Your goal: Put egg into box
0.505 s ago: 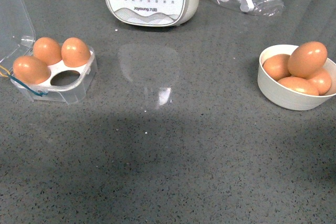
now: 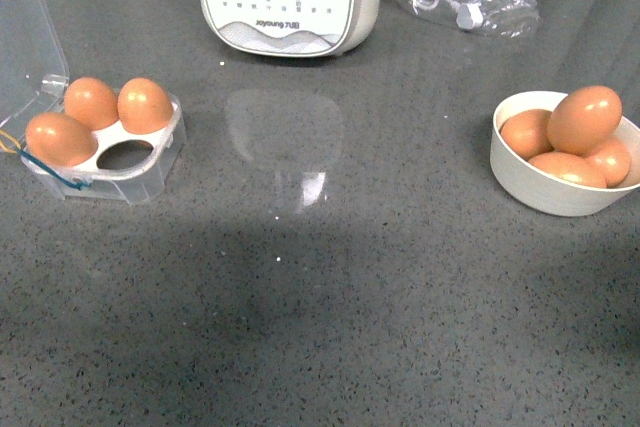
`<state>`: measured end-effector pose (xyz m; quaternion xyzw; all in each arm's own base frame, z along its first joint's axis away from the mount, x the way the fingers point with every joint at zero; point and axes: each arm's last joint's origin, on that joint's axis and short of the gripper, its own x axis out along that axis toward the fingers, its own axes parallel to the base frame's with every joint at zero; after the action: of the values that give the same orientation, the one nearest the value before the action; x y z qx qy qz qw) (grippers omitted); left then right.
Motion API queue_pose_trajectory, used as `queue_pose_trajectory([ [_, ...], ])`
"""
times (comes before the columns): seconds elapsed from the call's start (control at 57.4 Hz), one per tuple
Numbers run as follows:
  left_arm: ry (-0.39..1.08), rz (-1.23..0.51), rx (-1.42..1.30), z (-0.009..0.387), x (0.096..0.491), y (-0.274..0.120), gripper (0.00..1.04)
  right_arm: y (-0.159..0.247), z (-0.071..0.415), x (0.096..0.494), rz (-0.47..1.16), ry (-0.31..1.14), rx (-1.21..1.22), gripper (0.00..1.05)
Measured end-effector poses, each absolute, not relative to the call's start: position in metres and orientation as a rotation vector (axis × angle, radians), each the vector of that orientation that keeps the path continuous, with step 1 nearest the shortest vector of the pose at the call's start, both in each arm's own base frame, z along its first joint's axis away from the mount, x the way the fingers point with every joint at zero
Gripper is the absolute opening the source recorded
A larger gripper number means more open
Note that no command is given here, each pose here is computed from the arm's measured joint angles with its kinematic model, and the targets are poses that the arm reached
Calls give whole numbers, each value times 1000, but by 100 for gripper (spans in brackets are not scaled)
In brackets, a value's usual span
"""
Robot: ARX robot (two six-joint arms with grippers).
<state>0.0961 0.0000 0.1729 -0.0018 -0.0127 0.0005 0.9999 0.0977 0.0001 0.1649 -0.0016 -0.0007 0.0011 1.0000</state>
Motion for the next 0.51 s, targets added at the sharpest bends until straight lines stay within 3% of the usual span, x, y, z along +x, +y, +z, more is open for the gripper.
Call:
queue_pose_trajectory([
  [0.505,-26,1,-4,173,96,0,98,0,165,98,-39,-3,-42,97],
])
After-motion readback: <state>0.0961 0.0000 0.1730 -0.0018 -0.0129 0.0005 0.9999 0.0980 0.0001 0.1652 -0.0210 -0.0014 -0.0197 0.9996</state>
